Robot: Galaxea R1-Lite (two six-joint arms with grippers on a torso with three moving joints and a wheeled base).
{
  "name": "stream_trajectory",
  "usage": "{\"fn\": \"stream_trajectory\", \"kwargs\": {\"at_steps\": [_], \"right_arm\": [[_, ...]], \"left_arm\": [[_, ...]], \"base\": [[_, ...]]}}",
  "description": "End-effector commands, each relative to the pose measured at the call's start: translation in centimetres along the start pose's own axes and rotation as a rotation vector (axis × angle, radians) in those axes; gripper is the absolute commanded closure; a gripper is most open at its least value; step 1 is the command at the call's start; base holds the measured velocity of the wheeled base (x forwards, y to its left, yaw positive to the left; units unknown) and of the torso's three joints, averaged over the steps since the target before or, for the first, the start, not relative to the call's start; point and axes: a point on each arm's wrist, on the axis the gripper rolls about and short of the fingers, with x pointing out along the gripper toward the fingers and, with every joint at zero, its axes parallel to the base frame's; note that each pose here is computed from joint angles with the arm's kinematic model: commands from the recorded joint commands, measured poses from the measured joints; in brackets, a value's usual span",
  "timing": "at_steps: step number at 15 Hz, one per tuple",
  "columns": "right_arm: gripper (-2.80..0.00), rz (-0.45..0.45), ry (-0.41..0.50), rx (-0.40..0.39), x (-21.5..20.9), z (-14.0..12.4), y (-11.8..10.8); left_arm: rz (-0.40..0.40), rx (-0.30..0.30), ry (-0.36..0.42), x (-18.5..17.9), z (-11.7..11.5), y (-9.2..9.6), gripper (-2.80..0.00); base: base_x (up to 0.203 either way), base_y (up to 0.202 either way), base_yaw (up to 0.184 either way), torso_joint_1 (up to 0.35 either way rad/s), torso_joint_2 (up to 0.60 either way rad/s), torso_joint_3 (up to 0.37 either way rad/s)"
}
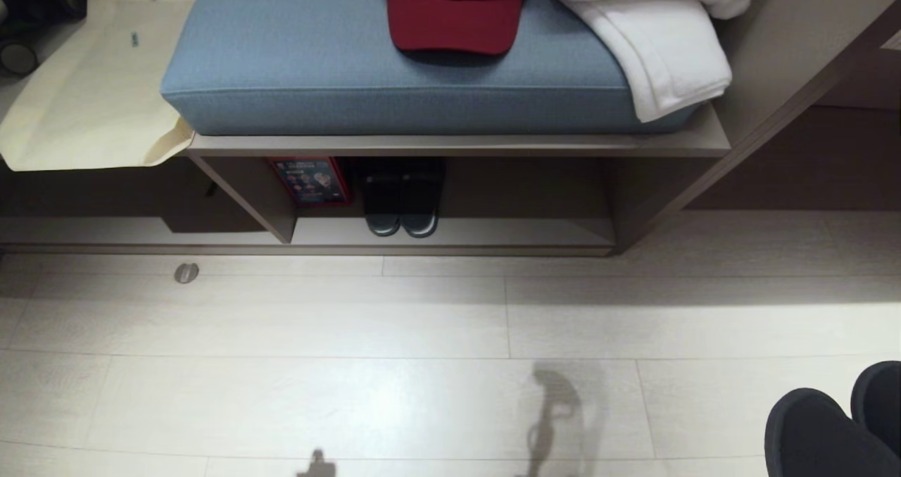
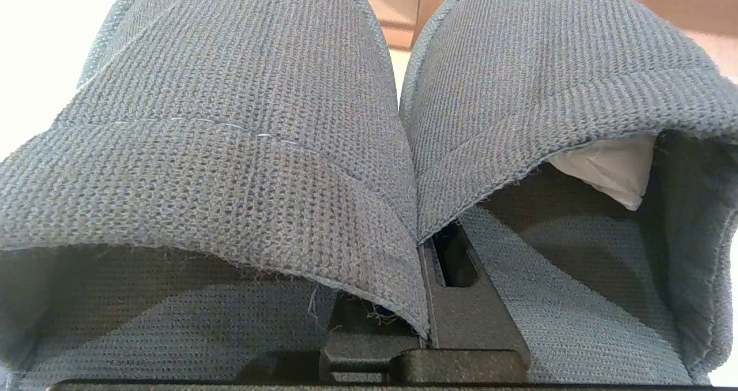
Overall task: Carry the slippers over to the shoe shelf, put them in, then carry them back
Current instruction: Place the slippers on the floor
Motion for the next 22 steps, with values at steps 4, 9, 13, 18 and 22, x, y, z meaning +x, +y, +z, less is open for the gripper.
{"fn": "stream_trajectory", "kwargs": {"at_steps": [4, 9, 13, 18, 22], "right_arm": [[0.0, 0.0, 0.003, 0.0, 0.03, 0.01, 0.0], [0.0, 0.001, 0.0, 0.0, 0.01, 0.02, -0.01], [0.0, 0.0, 0.002, 0.0, 0.01, 0.0, 0.0], [0.0, 0.0, 0.002, 0.0, 0.01, 0.0, 0.0], [0.0, 0.0, 0.002, 0.001, 0.01, 0.0, 0.0]], "left_arm": [[0.002, 0.0, 0.002, 0.02, -0.03, 0.0, 0.0], [0.0, 0.0, -0.001, 0.01, 0.02, 0.0, 0.0], [0.0, 0.0, 0.002, 0.02, -0.04, 0.0, 0.0], [0.002, 0.0, 0.0, 0.01, 0.01, 0.0, 0.0], [0.002, 0.0, 0.002, 0.02, -0.04, 0.0, 0.0]], "base": [[0.0, 0.0, 0.0, 0.003, 0.0, 0.201], [0.0, 0.0, 0.0, -0.001, 0.0, 0.202], [0.0, 0.0, 0.0, 0.003, 0.0, 0.202], [0.0, 0.0, 0.0, 0.003, 0.0, 0.203], [0.0, 0.0, 0.0, 0.003, 0.0, 0.204]]}}
